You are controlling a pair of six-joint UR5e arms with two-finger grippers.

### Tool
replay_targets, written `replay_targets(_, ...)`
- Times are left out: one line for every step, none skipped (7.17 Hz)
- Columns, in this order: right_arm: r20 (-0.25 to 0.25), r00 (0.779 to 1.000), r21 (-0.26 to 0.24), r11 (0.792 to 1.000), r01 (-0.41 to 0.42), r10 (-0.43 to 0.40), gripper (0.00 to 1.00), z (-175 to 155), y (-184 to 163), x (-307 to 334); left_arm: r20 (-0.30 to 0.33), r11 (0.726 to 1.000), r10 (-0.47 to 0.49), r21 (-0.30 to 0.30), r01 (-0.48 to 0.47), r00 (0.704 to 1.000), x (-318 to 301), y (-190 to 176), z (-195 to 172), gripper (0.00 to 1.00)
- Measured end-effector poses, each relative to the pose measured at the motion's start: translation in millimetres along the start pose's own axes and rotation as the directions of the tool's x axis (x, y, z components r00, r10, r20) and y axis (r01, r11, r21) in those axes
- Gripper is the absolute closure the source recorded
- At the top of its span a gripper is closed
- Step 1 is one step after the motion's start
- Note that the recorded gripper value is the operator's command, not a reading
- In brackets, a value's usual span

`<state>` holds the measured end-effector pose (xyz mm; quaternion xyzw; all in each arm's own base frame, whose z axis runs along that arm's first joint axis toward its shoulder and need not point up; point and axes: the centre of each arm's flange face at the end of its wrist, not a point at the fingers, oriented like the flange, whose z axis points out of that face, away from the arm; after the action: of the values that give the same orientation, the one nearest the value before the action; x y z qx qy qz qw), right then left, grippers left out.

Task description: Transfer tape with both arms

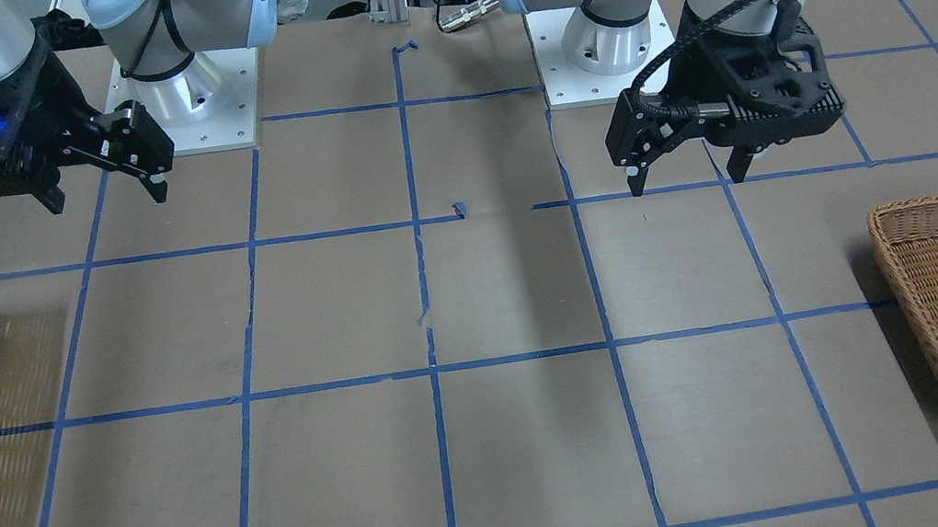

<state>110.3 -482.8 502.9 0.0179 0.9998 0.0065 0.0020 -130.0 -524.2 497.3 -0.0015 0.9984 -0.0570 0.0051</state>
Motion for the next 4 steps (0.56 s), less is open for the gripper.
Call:
replay_targets(0.000, 1.000, 0.001, 1.000, 0.000, 0.000, 0.00, -0.6, 0.0, 0.1, 0.000, 1.000, 0.000, 0.000, 0.000, 1.000, 0.0, 0.0, 0.0, 0.00)
replay_targets(-0.002, 1.000, 0.003, 1.000, 0.000, 0.000, 0.00, -1.7, 0.0, 0.4, 0.000, 1.000, 0.000, 0.000, 0.000, 1.000, 0.0, 0.0, 0.0, 0.00)
replay_targets(-0.002, 1.000, 0.002, 1.000, -0.001, 0.001, 0.00, -0.9, 0.2, 0.4, 0.000, 1.000, 0.000, 0.000, 0.000, 1.000, 0.0, 0.0, 0.0, 0.00)
replay_targets(-0.001, 1.000, 0.000, 1.000, -0.001, 0.001, 0.00, 0.5, 0.1, 0.2, 0.000, 1.000, 0.000, 0.000, 0.000, 1.000, 0.0, 0.1, -0.3, 0.00)
